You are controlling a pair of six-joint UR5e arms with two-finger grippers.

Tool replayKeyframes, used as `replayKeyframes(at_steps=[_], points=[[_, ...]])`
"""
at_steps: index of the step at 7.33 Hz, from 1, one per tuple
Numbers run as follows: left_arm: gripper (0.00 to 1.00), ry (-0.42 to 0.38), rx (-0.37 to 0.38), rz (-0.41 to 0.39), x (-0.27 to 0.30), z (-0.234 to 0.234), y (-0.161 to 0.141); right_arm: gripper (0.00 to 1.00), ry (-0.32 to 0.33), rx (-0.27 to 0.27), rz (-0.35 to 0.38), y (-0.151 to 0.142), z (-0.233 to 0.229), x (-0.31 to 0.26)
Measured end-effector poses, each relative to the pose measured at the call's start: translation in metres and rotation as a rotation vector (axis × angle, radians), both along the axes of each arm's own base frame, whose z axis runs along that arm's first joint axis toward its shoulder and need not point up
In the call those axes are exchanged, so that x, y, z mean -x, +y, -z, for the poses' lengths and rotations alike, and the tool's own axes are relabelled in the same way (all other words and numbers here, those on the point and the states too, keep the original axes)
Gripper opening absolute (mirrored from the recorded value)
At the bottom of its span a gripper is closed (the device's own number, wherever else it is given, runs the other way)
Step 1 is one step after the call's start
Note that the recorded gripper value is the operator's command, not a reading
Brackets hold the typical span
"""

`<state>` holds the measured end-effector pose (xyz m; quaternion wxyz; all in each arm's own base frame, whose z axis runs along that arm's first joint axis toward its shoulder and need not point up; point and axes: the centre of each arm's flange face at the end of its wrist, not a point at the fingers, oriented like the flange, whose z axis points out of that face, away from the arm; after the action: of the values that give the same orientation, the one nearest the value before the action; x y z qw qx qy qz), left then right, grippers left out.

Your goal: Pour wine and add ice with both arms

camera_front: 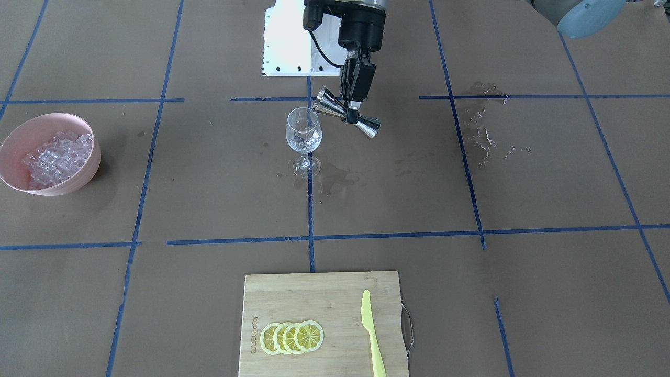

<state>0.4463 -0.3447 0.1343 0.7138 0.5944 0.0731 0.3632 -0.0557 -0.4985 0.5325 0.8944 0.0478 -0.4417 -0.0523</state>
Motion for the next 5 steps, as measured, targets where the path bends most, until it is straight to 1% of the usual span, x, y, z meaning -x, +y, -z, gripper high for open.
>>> replayKeyframes(at_steps=[1, 2, 4, 5], points=[[0.00, 0.120, 0.048, 0.032, 0.006, -0.024, 0.001, 1.00, -0.003, 0.007, -0.004, -0.002, 0.004, 0.004], [0.00, 0.214, 0.103, 0.060, 0.010, -0.044, 0.002, 1.00, -0.005, 0.009, -0.006, -0.003, 0.008, 0.007], [0.00, 0.360, 0.209, 0.111, 0.019, -0.085, 0.004, 1.00, -0.006, 0.009, 0.001, -0.002, 0.010, 0.013], [0.00, 0.442, 0.256, 0.135, 0.026, -0.120, 0.006, 1.00, -0.006, 0.009, 0.006, -0.002, 0.010, 0.015]])
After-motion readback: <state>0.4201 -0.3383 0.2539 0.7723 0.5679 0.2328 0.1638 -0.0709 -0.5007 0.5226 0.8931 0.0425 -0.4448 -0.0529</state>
